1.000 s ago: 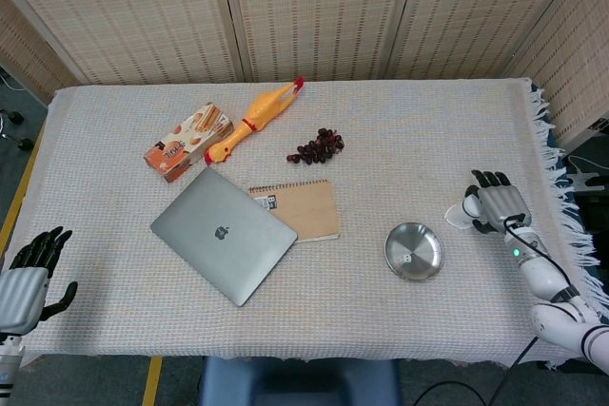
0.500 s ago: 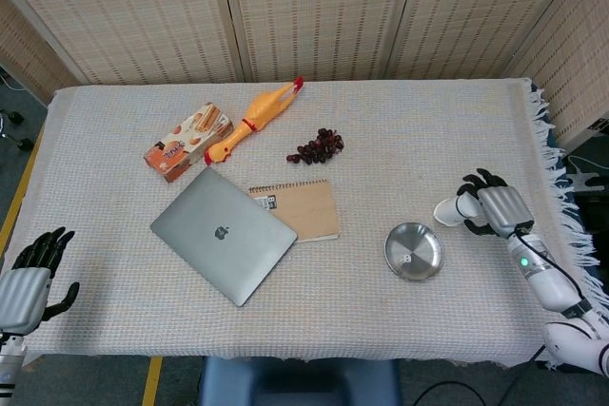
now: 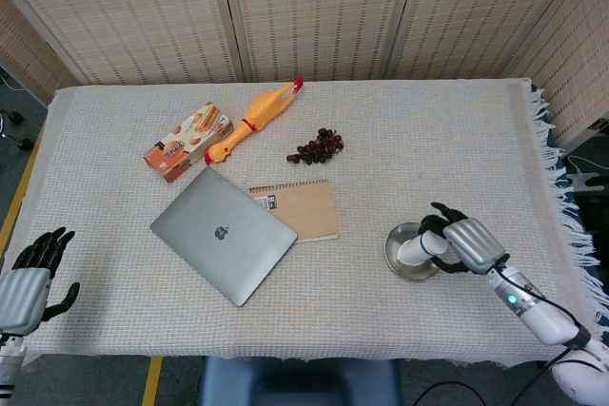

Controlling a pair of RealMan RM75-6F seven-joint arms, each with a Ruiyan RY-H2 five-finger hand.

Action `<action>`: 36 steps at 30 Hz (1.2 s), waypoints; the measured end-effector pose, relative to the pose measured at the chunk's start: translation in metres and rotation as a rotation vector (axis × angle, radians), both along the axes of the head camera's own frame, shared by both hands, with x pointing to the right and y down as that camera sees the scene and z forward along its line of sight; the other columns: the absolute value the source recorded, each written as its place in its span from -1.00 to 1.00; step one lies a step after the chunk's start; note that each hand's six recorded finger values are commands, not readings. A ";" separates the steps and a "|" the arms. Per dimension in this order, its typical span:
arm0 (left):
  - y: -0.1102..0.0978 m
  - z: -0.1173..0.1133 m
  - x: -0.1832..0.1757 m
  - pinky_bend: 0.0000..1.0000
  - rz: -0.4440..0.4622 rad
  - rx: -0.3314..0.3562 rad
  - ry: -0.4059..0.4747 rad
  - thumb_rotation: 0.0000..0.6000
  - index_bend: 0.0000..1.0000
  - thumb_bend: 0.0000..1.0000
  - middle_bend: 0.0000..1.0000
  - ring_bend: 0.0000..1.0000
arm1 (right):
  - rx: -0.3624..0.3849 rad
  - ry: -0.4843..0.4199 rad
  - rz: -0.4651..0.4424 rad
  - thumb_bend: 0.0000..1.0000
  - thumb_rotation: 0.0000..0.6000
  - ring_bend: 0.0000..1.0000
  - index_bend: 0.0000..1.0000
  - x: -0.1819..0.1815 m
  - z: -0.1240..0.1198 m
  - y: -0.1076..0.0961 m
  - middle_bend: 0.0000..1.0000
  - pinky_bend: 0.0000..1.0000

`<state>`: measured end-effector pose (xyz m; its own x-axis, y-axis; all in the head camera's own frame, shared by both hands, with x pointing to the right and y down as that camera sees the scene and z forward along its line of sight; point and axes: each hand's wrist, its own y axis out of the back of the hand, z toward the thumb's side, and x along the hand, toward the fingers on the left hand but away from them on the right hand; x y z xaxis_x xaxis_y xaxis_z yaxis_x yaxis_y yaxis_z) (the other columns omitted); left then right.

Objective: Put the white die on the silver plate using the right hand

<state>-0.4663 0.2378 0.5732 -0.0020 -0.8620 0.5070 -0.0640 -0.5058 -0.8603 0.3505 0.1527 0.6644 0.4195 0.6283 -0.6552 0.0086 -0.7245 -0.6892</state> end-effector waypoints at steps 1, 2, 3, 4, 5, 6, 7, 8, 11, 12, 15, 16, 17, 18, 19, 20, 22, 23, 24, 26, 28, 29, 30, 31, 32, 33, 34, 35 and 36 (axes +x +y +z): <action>0.000 0.000 0.000 -0.71 -0.001 0.001 0.001 1.00 -1.00 -0.20 -1.00 -1.00 | -0.005 -0.009 -0.006 -0.36 1.00 -0.96 0.03 -0.004 0.002 0.002 -0.51 -0.50; 0.000 -0.001 0.000 -0.71 -0.001 0.002 0.002 1.00 -1.00 -0.20 -1.00 -1.00 | -0.007 -0.017 -0.011 -0.36 1.00 -0.96 0.03 -0.007 0.003 0.003 -0.51 -0.50; 0.000 -0.001 -0.001 -0.71 -0.001 0.003 0.004 1.00 -1.00 -0.20 -1.00 -1.00 | -0.004 -0.024 -0.016 -0.36 1.00 -0.96 0.03 -0.009 0.003 0.004 -0.51 -0.50; 0.000 -0.002 -0.001 -0.71 -0.002 0.004 0.004 1.00 -1.00 -0.20 -1.00 -1.00 | 0.002 -0.031 -0.024 -0.35 1.00 -0.96 0.03 -0.012 0.003 0.004 -0.51 -0.50; 0.000 -0.002 -0.001 -0.71 -0.003 0.005 0.005 1.00 -1.00 -0.20 -1.00 -1.00 | 0.006 -0.033 -0.030 -0.35 1.00 -0.96 0.03 -0.014 0.003 0.004 -0.51 -0.50; 0.000 -0.003 -0.001 -0.71 -0.004 0.006 0.006 1.00 -1.00 -0.20 -1.00 -1.00 | 0.009 -0.032 -0.035 -0.35 1.00 -0.96 0.03 -0.015 0.003 0.004 -0.51 -0.50; 0.000 -0.003 -0.002 -0.71 -0.005 0.007 0.006 1.00 -1.00 -0.20 -1.00 -1.00 | 0.011 -0.026 -0.043 -0.35 1.00 -0.96 0.03 -0.015 0.003 0.004 -0.51 -0.50; 0.000 -0.003 -0.002 -0.71 -0.005 0.007 0.006 1.00 -1.00 -0.20 -1.00 -1.00 | 0.013 -0.019 -0.050 -0.35 1.00 -0.96 0.03 -0.015 0.003 0.005 -0.51 -0.50; -0.001 -0.002 -0.002 -0.71 -0.005 0.005 0.007 1.00 -1.00 -0.20 -1.00 -1.00 | 0.014 0.015 -0.073 -0.35 1.00 -0.96 0.03 -0.013 0.004 0.006 -0.51 -0.50; -0.001 -0.002 -0.002 -0.71 -0.004 0.005 0.007 1.00 -1.00 -0.20 -1.00 -1.00 | 0.011 0.026 -0.079 -0.35 1.00 -0.96 0.03 -0.013 0.005 0.007 -0.51 -0.51; -0.001 -0.003 -0.002 -0.70 -0.004 0.007 0.008 1.00 -1.00 -0.20 -1.00 -1.00 | 0.007 0.060 -0.093 -0.35 1.00 -0.96 0.01 -0.011 0.008 0.008 -0.51 -0.51; 0.000 -0.003 -0.002 -0.70 -0.004 0.006 0.008 1.00 -1.00 -0.20 -1.00 -1.00 | 0.008 0.072 -0.098 -0.35 1.00 -0.96 0.00 -0.011 0.008 0.007 -0.51 -0.51; 0.000 -0.003 -0.001 -0.70 -0.004 0.006 0.009 1.00 -1.00 -0.20 -1.00 -1.00 | 0.011 0.082 -0.102 -0.35 1.00 -0.96 -0.01 -0.010 0.009 0.007 -0.51 -0.51; 0.000 -0.003 -0.001 -0.70 -0.004 0.004 0.010 1.00 -1.00 -0.20 -1.00 -1.00 | 0.013 0.092 -0.106 -0.35 1.00 -0.96 -0.01 -0.009 0.010 0.007 -0.51 -0.51; 0.000 -0.002 -0.001 -0.70 -0.004 0.003 0.009 1.00 -1.00 -0.20 -1.00 -1.00 | 0.013 0.104 -0.108 -0.35 1.00 -0.96 -0.01 -0.009 0.011 0.007 -0.51 -0.51; 0.000 -0.002 -0.001 -0.70 -0.003 0.002 0.009 1.00 -1.00 -0.20 -1.00 -1.00 | 0.012 0.112 -0.110 -0.35 1.00 -0.96 -0.01 -0.009 0.012 0.007 -0.51 -0.51; 0.000 -0.002 -0.001 -0.70 -0.001 0.001 0.010 1.00 -1.00 -0.20 -1.00 -1.00 | 0.014 0.121 -0.117 -0.35 1.00 -0.96 -0.01 -0.010 0.015 0.006 -0.51 -0.51; 0.000 -0.002 -0.001 -0.70 -0.001 0.001 0.009 1.00 -1.00 -0.20 -1.00 -1.00 | 0.017 0.125 -0.121 -0.35 1.00 -0.96 -0.01 -0.011 0.016 0.006 -0.51 -0.51; 0.000 -0.002 -0.001 -0.70 -0.001 0.002 0.009 1.00 -1.00 -0.20 -1.00 -1.00 | 0.020 0.130 -0.126 -0.35 1.00 -0.96 -0.01 -0.012 0.016 0.005 -0.51 -0.51; 0.000 -0.002 -0.001 -0.70 -0.002 0.002 0.010 1.00 -1.00 -0.20 -1.00 -1.00 | 0.029 0.145 -0.140 -0.35 1.00 -0.96 -0.01 -0.013 0.018 0.005 -0.51 -0.51; -0.001 -0.002 -0.001 -0.70 -0.004 0.003 0.010 1.00 -1.00 -0.20 -1.00 -1.00 | 0.036 0.164 -0.157 -0.35 1.00 -0.96 -0.01 -0.013 0.021 0.005 -0.51 -0.51; -0.001 -0.002 -0.001 -0.70 -0.004 0.002 0.010 1.00 -1.00 -0.20 -1.00 -1.00 | 0.039 0.173 -0.164 -0.35 1.00 -0.96 -0.01 -0.014 0.022 0.005 -0.51 -0.51; -0.001 -0.002 -0.002 -0.70 -0.005 0.001 0.010 1.00 -1.00 -0.20 -1.00 -1.00 | 0.041 0.181 -0.171 -0.35 1.00 -0.96 -0.01 -0.014 0.023 0.005 -0.51 -0.51; -0.001 -0.002 -0.002 -0.70 -0.005 0.001 0.010 1.00 -1.00 -0.20 -1.00 -1.00 | 0.044 0.192 -0.177 -0.35 1.00 -0.96 -0.01 -0.014 0.024 0.005 -0.51 -0.51; 0.000 -0.002 -0.001 -0.70 -0.004 0.001 0.011 1.00 -1.00 -0.20 -1.00 -1.00 | 0.046 0.199 -0.180 -0.35 1.00 -0.96 -0.01 -0.014 0.025 0.005 -0.51 -0.51; 0.000 -0.002 -0.001 -0.70 -0.003 0.000 0.012 1.00 -1.00 -0.20 -1.00 -1.00 | 0.048 0.205 -0.180 -0.35 1.00 -0.96 -0.01 -0.014 0.025 0.005 -0.51 -0.51; -0.001 -0.002 -0.001 -0.70 -0.003 0.000 0.012 1.00 -1.00 -0.20 -1.00 -1.00 | 0.052 0.213 -0.178 -0.35 1.00 -0.96 -0.02 -0.013 0.026 0.004 -0.51 -0.51; -0.001 -0.002 -0.001 -0.70 -0.004 -0.001 0.012 1.00 -1.00 -0.20 -1.00 -1.00 | 0.055 0.219 -0.177 -0.35 1.00 -0.96 -0.02 -0.013 0.027 0.003 -0.51 -0.51; -0.001 -0.002 -0.001 -0.70 -0.004 -0.001 0.013 1.00 -1.00 -0.20 -1.00 -1.00 | 0.058 0.224 -0.174 -0.35 1.00 -0.96 -0.03 -0.013 0.027 0.002 -0.51 -0.51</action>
